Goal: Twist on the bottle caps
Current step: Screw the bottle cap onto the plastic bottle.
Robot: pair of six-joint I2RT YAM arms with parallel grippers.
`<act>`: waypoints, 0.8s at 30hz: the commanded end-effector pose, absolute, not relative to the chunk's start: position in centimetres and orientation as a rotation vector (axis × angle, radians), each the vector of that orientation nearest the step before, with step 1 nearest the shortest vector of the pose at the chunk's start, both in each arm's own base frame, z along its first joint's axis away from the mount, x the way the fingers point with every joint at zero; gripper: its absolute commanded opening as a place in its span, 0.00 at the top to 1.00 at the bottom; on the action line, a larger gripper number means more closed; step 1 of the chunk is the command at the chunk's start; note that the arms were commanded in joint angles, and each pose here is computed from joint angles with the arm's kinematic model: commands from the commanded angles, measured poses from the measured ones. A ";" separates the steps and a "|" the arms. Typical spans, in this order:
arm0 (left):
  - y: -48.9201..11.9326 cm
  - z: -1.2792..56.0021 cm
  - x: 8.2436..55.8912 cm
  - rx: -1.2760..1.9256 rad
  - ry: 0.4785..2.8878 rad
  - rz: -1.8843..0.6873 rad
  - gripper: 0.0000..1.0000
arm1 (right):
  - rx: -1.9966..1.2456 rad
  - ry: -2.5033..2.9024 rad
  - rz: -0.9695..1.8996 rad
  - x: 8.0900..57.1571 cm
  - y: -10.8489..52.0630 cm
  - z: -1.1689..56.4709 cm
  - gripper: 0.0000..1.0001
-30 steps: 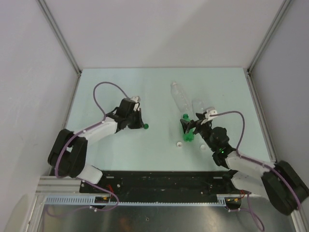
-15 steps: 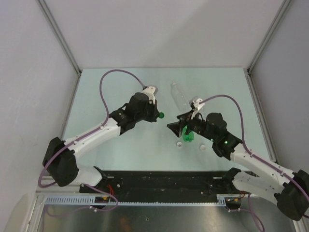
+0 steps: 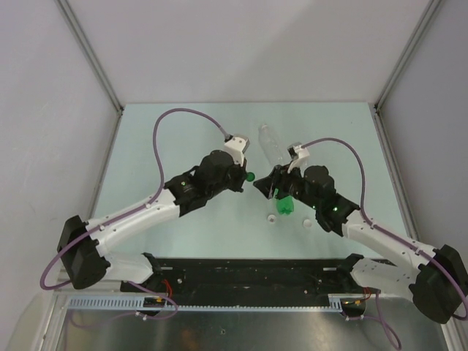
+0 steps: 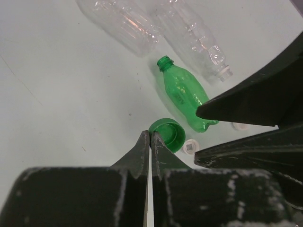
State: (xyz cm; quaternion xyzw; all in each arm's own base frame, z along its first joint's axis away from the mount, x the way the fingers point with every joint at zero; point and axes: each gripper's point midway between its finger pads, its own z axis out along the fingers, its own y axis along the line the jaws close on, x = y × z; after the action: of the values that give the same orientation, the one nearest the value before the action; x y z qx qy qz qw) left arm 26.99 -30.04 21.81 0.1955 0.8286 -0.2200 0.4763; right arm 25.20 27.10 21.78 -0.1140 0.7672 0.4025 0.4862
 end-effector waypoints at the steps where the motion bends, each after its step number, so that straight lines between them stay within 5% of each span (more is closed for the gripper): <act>1: -30.5 25.2 27.0 0.478 1.932 -0.548 1.00 | -0.216 1.761 1.010 26.6 27.7 25.4 0.43; 13: -32.2 25.9 25.0 0.585 1.894 -0.806 1.00 | -0.337 1.711 1.221 24.5 26.9 27.7 0.34; 19: -32.0 31.6 21.9 0.763 1.430 -0.972 1.00 | -0.392 1.575 1.387 21.9 25.8 31.6 0.26; 24: -31.0 36.0 17.7 0.915 1.054 -0.992 1.00 | -0.437 1.485 1.550 18.7 25.3 35.0 0.03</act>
State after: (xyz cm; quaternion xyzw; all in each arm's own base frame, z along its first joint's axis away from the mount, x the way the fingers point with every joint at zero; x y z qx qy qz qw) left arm 21.33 -30.84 28.28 0.3225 0.6504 -0.4020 0.5580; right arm 22.38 25.27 30.62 -0.1409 0.6628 0.5582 0.4789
